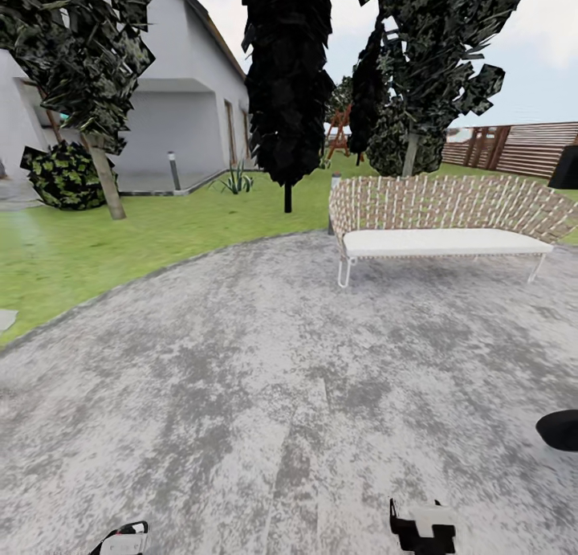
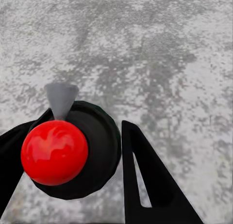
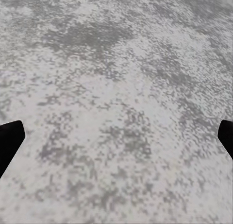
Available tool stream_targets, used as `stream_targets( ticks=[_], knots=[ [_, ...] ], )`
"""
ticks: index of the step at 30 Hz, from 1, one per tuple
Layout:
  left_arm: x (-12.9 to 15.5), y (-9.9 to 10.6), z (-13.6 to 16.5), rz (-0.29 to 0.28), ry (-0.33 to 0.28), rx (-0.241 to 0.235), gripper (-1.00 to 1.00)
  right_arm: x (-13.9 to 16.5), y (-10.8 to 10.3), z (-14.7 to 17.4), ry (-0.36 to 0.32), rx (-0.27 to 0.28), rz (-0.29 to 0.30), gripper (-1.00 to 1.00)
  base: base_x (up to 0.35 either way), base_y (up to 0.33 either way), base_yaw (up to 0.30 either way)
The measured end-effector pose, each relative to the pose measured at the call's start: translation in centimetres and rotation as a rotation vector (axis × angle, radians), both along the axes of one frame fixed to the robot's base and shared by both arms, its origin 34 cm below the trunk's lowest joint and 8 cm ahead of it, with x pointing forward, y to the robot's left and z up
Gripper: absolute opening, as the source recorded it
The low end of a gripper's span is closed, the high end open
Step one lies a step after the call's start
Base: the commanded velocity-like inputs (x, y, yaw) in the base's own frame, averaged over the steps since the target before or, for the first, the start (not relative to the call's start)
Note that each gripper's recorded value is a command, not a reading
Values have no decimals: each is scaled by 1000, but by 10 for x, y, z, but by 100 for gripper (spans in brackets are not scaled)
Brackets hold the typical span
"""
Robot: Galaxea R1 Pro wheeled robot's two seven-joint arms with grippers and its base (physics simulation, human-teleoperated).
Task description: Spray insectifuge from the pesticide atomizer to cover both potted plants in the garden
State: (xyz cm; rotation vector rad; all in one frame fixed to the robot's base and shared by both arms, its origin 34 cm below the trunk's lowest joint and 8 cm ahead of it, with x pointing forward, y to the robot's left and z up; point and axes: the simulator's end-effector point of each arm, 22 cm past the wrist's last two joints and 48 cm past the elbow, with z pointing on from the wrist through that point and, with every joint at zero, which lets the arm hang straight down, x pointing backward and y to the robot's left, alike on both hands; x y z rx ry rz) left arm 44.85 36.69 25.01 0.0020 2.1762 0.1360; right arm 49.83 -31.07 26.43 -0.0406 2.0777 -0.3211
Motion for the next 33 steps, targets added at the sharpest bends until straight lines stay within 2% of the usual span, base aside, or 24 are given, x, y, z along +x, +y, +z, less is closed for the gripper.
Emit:
stream_targets(
  ticks=[5,33],
  knots=[
    [5,0,8,0,-20,0,-100,5,9,8,-19,11,3,100,0,0,277],
    [31,0,55,0,-135,0,-100,28,10,61,-134,13,3,100,0,0,278]
  ],
)
